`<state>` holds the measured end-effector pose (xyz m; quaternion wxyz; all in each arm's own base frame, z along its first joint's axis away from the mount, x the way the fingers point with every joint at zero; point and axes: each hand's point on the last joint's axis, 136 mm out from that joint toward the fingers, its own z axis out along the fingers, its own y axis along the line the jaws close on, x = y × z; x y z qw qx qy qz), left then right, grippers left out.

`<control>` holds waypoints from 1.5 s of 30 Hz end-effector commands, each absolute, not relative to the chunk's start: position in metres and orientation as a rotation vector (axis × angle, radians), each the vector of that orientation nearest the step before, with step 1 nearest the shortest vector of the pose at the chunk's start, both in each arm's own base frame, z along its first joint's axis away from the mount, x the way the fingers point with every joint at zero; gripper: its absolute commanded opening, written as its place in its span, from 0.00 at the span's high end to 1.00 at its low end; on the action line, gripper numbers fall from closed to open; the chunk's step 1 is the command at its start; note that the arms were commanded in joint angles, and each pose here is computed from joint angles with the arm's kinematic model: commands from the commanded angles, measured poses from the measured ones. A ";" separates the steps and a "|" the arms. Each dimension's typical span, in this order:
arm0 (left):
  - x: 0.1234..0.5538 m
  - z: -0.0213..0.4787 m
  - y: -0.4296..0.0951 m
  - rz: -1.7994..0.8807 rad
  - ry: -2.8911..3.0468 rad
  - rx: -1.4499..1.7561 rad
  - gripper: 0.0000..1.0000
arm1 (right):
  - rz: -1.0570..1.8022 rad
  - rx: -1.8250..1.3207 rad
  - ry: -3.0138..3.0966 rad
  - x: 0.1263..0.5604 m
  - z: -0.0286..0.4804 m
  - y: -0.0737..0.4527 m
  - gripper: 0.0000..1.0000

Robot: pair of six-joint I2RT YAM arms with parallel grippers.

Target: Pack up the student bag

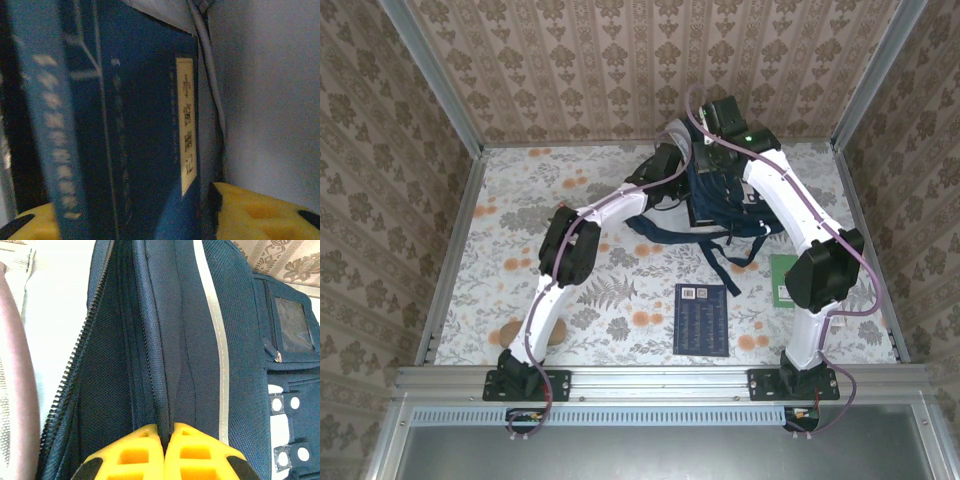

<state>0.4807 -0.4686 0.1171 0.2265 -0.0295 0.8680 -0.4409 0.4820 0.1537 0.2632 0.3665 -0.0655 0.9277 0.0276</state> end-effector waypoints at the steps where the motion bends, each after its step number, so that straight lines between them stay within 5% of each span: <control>1: 0.476 0.135 -0.446 -1.069 2.398 -0.044 0.44 | 0.143 -0.125 2.234 0.486 0.318 0.156 1.00; 15: 0.449 0.113 -0.410 -0.977 2.477 -0.104 0.44 | 0.165 -0.107 2.263 0.491 0.305 0.160 1.00; 22: 0.444 0.112 -0.455 -1.226 2.438 -0.041 0.71 | 0.174 -0.105 2.273 0.491 0.301 0.161 1.00; 30: 0.441 0.118 -0.489 -1.321 2.415 0.021 0.67 | 0.175 -0.104 2.283 0.490 0.298 0.162 1.00; 45: 0.438 0.122 -0.409 -0.961 2.449 -0.072 0.53 | 0.165 -0.097 2.301 0.490 0.289 0.159 1.00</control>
